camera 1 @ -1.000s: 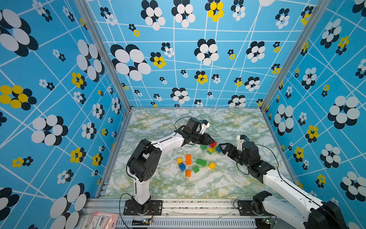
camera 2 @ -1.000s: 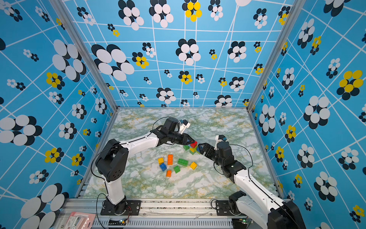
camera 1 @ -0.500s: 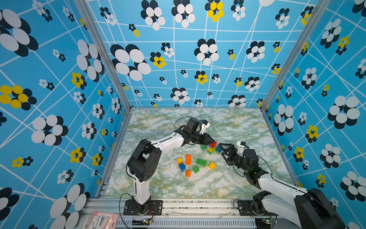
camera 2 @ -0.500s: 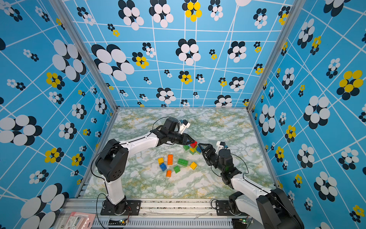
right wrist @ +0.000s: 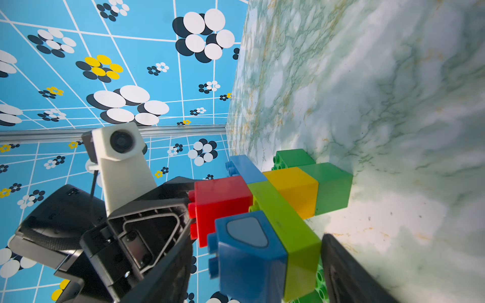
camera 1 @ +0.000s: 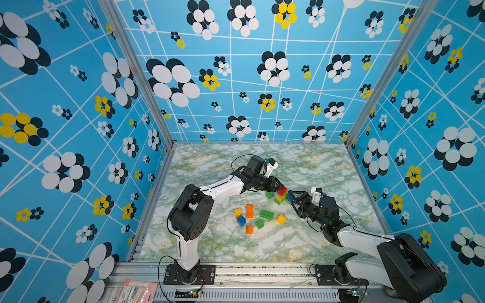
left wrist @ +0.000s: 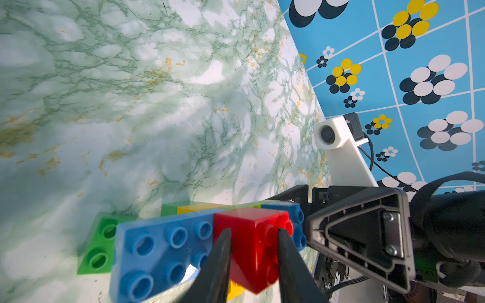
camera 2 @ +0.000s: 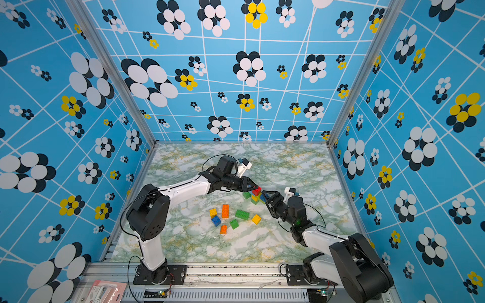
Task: Assemble a fork with lego
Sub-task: Assemble the lego brick with the lego brick.
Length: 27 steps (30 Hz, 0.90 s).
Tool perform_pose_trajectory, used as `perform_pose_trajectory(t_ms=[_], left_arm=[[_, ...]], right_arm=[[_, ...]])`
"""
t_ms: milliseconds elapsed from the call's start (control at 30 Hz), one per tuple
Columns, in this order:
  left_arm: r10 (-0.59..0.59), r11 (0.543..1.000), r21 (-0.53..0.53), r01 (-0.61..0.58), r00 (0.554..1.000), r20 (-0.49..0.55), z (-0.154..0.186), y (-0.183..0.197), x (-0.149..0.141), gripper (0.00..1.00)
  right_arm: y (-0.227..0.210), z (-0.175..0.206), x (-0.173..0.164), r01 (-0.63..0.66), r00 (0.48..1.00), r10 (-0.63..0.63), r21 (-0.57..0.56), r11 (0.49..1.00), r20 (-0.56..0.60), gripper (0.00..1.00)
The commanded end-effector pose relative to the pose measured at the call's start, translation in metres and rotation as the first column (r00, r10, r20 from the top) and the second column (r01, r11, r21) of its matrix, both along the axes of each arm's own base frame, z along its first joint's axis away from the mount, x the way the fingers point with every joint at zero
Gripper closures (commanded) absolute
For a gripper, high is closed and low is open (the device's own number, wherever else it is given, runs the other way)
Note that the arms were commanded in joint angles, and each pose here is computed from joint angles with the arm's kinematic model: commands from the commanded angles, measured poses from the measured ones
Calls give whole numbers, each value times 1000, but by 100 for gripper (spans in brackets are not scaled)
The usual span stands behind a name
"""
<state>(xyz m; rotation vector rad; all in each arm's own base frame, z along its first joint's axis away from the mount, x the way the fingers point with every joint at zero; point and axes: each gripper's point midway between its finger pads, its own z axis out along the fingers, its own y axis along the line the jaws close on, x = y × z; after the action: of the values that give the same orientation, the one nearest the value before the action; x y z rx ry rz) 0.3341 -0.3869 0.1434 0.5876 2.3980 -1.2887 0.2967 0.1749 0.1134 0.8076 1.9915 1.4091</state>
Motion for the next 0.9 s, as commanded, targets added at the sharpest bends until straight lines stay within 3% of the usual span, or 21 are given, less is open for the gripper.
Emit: perform_pose_trajectory(t_ms=[0,867], left_arm=[[43,987,158,-26,994,-103,-52,22,-12,68],[37,987,159,-20,994,-105,-52,21,-14,68]], right_arm=[[-2,-2,-1,3,1000,-3,13,1000,8,26],[-1,-25,-4,-2,998,2,-3,1000,-59,46]])
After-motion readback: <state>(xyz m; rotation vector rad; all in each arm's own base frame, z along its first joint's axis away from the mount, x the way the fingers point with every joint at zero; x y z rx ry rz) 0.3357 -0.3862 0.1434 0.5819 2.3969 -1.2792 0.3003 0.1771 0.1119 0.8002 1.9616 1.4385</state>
